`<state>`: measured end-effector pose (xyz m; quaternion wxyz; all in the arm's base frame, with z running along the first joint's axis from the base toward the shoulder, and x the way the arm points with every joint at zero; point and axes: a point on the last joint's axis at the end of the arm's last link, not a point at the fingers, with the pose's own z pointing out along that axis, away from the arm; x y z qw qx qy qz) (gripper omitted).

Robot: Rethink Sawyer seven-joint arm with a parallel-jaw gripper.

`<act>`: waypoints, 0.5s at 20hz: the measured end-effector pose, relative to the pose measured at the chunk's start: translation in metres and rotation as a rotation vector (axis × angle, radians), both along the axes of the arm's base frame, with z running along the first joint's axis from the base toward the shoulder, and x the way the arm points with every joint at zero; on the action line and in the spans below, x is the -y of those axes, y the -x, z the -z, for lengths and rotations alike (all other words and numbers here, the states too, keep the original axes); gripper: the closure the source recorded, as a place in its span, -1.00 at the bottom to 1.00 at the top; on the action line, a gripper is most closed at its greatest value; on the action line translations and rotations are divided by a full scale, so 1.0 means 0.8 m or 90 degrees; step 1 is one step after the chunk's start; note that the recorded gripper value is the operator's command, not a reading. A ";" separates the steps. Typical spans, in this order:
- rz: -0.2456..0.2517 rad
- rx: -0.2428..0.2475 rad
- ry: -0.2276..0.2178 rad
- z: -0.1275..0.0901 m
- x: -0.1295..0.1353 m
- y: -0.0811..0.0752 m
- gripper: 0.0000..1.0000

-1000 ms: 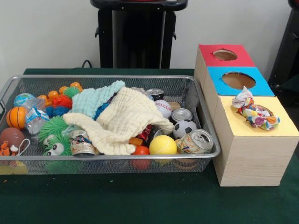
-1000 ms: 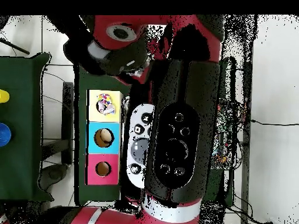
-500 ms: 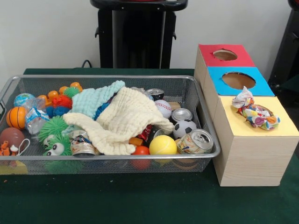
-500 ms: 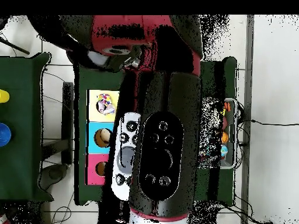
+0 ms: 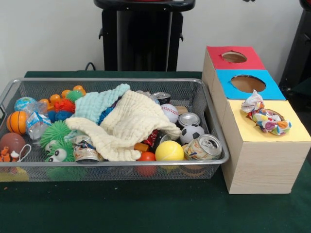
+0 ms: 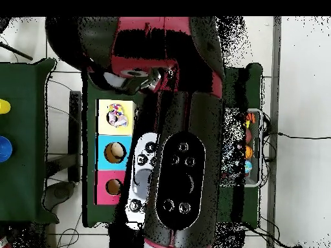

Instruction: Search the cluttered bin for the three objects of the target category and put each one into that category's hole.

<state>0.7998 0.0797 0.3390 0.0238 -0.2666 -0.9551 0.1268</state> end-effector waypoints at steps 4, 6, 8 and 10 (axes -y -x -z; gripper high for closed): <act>0.003 -0.020 -0.013 0.017 0.000 0.013 -1.00; 0.003 -0.025 -0.025 0.032 0.001 0.020 -1.00; 0.002 -0.025 -0.030 0.040 0.002 0.023 -1.00; 0.002 -0.023 -0.034 0.052 0.006 0.025 -1.00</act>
